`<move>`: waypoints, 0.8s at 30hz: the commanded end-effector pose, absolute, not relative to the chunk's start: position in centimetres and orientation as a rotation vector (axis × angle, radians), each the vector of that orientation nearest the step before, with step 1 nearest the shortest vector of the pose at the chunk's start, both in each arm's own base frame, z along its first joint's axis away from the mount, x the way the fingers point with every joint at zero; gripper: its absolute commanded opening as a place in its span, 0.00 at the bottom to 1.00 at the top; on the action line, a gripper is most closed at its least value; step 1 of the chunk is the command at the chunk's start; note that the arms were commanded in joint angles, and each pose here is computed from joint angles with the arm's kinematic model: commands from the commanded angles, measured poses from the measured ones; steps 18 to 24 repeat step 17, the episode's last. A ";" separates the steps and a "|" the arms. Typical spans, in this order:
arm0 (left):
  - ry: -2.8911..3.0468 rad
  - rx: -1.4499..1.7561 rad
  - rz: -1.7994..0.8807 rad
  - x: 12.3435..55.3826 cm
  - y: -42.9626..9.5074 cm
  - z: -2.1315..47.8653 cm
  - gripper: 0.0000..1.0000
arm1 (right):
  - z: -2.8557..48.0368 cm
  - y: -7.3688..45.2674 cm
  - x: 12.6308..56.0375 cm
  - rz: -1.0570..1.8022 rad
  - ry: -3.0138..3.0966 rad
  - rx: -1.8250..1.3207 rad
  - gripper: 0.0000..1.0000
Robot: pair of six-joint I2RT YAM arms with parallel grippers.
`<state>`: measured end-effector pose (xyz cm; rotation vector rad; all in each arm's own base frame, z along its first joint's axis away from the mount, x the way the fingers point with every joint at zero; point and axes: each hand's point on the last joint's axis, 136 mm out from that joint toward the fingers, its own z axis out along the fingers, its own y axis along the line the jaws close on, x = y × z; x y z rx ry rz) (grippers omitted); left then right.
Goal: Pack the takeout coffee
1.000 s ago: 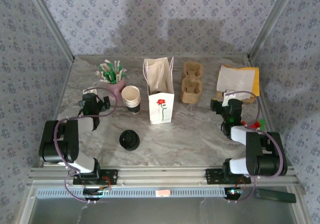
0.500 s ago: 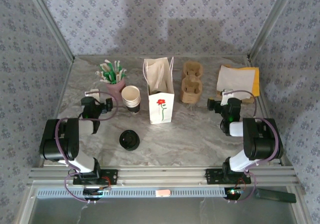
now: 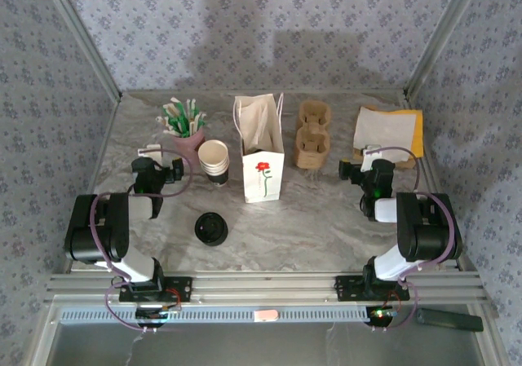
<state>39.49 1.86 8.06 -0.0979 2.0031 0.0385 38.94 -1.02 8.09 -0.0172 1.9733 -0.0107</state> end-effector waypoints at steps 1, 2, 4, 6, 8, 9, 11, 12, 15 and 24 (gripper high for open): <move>1.965 -0.068 0.025 39.8 1.4 8.8 1.00 | 8.3 -1.2 39.2 -0.019 1.972 -0.008 1.00; 1.966 -0.068 0.026 39.8 1.4 8.8 1.00 | 8.3 -1.3 39.2 -0.020 1.974 -0.007 1.00; 1.966 -0.069 0.026 39.8 1.4 8.8 1.00 | 8.3 -1.3 39.3 -0.020 1.977 -0.004 1.00; 1.965 -0.067 0.024 39.8 1.4 8.9 1.00 | 8.2 -1.3 39.3 -0.019 1.980 -0.004 1.00; 1.967 -0.068 0.025 39.8 1.4 8.8 1.00 | 8.2 -1.3 39.3 -0.019 1.982 -0.004 1.00; 1.967 -0.068 0.025 39.8 1.4 8.8 1.00 | 8.2 -1.3 39.3 -0.017 1.981 -0.003 1.00; 1.966 -0.068 0.024 39.8 1.4 8.8 1.00 | 8.2 -1.3 39.3 -0.017 1.982 -0.004 1.00; 1.966 -0.069 0.026 39.8 1.4 8.8 1.00 | 8.2 -1.3 39.3 -0.018 1.980 -0.003 1.00; 1.967 -0.068 0.025 39.8 1.4 8.8 1.00 | 8.3 -1.3 39.3 -0.018 1.975 -0.005 1.00; 1.966 -0.068 0.025 39.8 1.4 8.8 1.00 | 8.3 -1.3 39.2 -0.021 1.971 -0.005 1.00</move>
